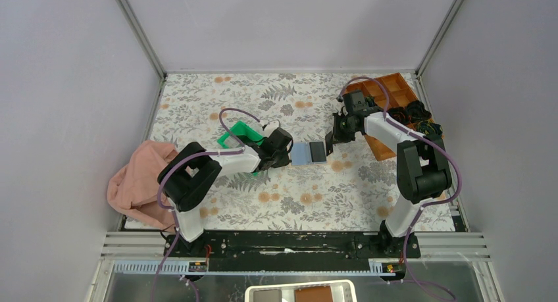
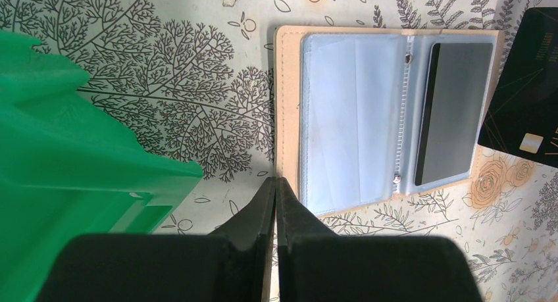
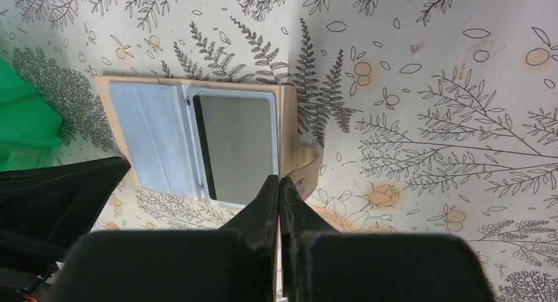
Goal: Put the credit cards into the card holder
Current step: Turn over the card slot in the card holder.
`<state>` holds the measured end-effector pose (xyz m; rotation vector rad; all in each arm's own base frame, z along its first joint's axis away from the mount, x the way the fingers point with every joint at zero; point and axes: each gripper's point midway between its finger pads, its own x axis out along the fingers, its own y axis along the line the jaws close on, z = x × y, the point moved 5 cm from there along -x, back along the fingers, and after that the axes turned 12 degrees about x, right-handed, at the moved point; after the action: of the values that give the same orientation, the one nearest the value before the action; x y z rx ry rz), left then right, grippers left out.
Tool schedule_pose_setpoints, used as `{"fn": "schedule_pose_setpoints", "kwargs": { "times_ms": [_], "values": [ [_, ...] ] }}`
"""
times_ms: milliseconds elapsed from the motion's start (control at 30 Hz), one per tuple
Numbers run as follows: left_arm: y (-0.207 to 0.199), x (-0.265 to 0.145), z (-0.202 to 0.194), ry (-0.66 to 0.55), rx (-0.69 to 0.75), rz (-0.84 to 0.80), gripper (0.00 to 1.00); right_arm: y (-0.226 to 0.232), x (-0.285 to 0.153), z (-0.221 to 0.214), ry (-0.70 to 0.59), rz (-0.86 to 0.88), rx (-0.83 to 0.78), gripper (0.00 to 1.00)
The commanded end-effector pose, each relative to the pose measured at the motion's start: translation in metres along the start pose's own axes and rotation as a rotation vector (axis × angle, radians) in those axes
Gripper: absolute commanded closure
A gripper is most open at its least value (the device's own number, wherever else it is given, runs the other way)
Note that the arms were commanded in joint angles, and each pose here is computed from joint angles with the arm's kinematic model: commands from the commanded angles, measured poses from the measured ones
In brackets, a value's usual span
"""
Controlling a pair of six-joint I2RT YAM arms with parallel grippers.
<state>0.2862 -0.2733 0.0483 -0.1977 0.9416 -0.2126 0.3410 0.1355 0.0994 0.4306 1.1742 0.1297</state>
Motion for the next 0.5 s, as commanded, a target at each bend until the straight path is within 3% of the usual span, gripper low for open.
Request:
{"fn": "schedule_pose_setpoints", "kwargs": {
  "times_ms": [0, 467],
  "values": [
    [0.0547, 0.0144, -0.0566, 0.201, 0.062, 0.216, 0.96, 0.0141, -0.0190, 0.0109, -0.050, 0.061, -0.006, 1.00],
    [0.0539, 0.0147, -0.0575, 0.203, 0.053, 0.211, 0.96, 0.0176, -0.0229, 0.0090, -0.049, 0.085, 0.006, 1.00]
  ]
}}
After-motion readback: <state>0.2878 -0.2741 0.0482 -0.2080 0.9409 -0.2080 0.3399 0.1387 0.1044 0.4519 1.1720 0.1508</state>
